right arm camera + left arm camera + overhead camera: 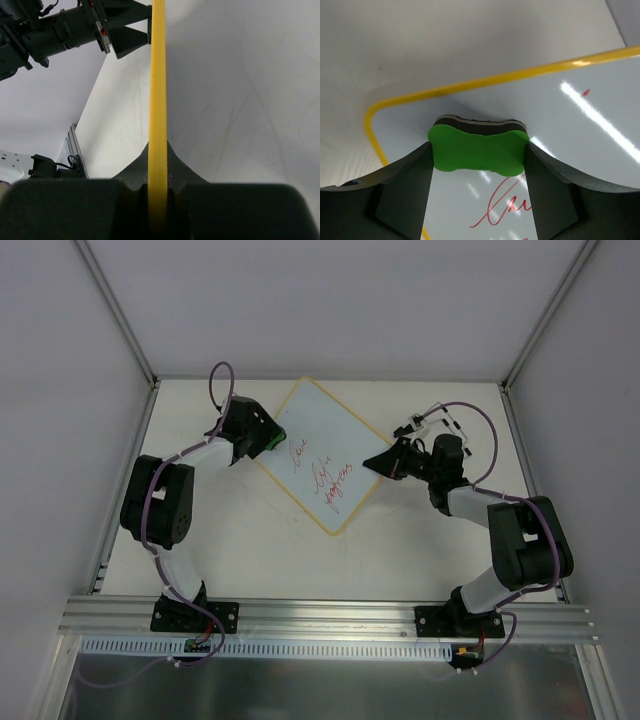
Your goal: Erase the whiteboard
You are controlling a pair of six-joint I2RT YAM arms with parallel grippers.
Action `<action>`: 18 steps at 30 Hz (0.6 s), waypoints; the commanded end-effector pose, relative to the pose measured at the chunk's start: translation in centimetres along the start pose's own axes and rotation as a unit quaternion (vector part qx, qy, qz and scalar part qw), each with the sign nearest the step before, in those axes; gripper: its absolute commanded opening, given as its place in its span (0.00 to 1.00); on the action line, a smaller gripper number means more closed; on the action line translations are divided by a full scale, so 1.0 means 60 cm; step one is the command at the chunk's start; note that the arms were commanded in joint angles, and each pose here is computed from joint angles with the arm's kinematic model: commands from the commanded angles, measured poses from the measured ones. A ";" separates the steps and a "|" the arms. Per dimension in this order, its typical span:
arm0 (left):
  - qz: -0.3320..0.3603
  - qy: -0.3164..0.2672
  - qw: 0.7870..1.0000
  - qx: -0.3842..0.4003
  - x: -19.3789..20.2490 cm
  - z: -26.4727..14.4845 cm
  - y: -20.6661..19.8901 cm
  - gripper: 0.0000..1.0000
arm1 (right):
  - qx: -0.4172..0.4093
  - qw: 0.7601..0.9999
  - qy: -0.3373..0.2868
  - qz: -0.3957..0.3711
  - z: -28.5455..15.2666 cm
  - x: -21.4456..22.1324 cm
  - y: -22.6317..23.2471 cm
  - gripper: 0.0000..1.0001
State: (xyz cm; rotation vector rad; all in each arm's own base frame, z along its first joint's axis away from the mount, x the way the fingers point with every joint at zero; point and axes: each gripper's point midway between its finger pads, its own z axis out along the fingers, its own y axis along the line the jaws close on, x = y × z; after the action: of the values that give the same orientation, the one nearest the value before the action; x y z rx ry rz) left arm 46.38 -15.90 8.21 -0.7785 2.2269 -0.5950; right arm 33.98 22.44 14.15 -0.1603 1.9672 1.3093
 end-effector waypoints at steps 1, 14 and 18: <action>0.005 0.100 0.995 -0.008 0.123 -0.005 0.018 0.10 | -0.060 0.994 0.036 -0.086 0.006 0.026 0.040 0.00; 0.037 0.091 0.995 0.022 0.159 -0.027 -0.030 0.10 | -0.067 0.993 0.043 -0.085 0.009 0.035 0.045 0.00; 0.016 0.058 0.997 0.042 0.098 -0.035 -0.059 0.10 | -0.067 0.993 0.045 -0.086 0.009 0.039 0.047 0.00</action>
State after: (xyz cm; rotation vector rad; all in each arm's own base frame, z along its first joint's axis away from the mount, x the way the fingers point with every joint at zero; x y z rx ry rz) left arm 43.76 -20.81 8.13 -0.7088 2.2505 -0.6656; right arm 34.80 22.11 14.24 -0.1221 1.9547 1.2722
